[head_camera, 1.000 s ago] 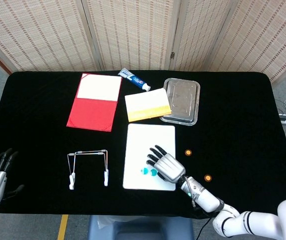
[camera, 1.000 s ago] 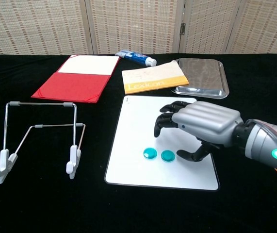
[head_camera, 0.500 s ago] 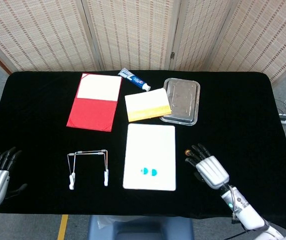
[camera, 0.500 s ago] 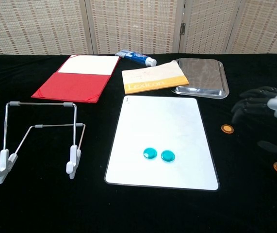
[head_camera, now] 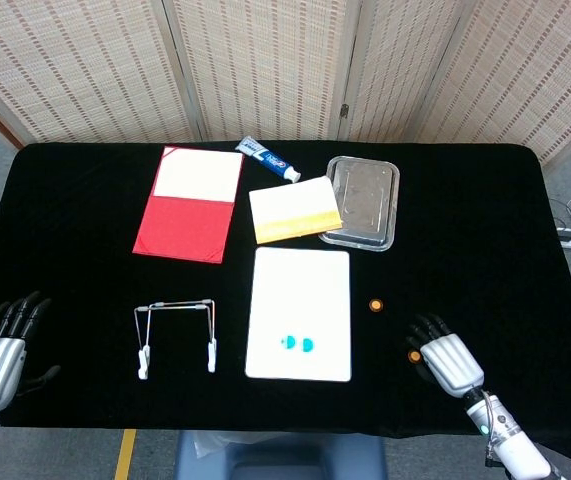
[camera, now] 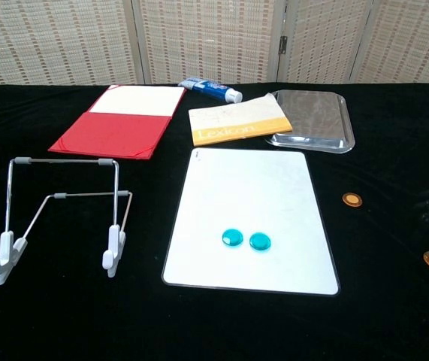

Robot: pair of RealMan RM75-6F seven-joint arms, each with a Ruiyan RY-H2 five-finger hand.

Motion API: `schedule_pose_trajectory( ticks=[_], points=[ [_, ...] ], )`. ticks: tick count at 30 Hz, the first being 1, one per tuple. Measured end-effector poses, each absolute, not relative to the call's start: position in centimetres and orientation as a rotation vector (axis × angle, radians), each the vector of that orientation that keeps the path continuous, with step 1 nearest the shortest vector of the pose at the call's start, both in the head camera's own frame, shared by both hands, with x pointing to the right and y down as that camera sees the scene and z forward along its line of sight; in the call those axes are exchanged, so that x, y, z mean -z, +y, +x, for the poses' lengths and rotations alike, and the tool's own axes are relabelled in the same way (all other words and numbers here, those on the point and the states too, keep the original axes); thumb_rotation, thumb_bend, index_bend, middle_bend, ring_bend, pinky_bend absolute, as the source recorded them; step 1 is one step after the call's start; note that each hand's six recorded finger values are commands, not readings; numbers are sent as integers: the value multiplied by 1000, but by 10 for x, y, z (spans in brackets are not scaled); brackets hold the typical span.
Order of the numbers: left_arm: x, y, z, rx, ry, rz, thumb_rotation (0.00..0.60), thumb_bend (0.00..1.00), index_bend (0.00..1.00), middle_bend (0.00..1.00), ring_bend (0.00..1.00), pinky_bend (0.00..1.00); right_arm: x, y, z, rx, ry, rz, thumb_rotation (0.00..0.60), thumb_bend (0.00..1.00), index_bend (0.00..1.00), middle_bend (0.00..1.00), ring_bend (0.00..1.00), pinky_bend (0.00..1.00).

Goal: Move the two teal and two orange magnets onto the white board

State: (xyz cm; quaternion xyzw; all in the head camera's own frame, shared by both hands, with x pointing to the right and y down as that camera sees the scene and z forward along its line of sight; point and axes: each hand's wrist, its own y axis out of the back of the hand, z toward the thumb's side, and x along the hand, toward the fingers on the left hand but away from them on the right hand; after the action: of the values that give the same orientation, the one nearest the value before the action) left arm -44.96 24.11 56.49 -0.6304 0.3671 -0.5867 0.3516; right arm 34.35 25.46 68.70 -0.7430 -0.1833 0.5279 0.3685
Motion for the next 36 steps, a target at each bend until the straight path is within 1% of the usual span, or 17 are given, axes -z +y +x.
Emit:
schedule_pose_trajectory(
  ticks=[13, 17, 21, 23, 26, 31, 36],
  points=[
    [-567, 242, -451, 1525, 952, -1638, 600, 211, 40, 18, 58, 0, -699, 257, 353, -1388, -480, -1910, 600, 465, 385, 202, 33, 0],
    [-567, 242, -452, 1527, 953, -1639, 600, 211, 39, 18, 58, 0, -701, 256, 354, -1398, -479, -1908, 600, 465, 438, 207, 37, 0],
    [-567, 243, -452, 1528, 953, -1641, 600, 211, 39, 17, 58, 0, -703, 255, 356, -1408, -480, -1903, 600, 465, 513, 229, 45, 0],
    [-567, 243, -452, 1528, 953, -1640, 600, 211, 39, 17, 57, 0, -704, 254, 357, -1412, -482, -1901, 600, 464, 533, 236, 47, 0],
    [-567, 242, -452, 1529, 955, -1639, 600, 211, 40, 17, 57, 0, -703, 253, 356, -1407, -489, -1904, 600, 464, 538, 237, 47, 0],
    [-566, 241, -452, 1526, 957, -1638, 600, 211, 39, 17, 57, 0, -695, 246, 344, -1354, -506, -1927, 600, 465, 537, 237, 44, 0],
    [-564, 241, -452, 1523, 960, -1637, 600, 211, 39, 17, 57, 0, -682, 224, 310, -1241, -515, -1962, 600, 465, 537, 236, 43, 0]
  ],
)
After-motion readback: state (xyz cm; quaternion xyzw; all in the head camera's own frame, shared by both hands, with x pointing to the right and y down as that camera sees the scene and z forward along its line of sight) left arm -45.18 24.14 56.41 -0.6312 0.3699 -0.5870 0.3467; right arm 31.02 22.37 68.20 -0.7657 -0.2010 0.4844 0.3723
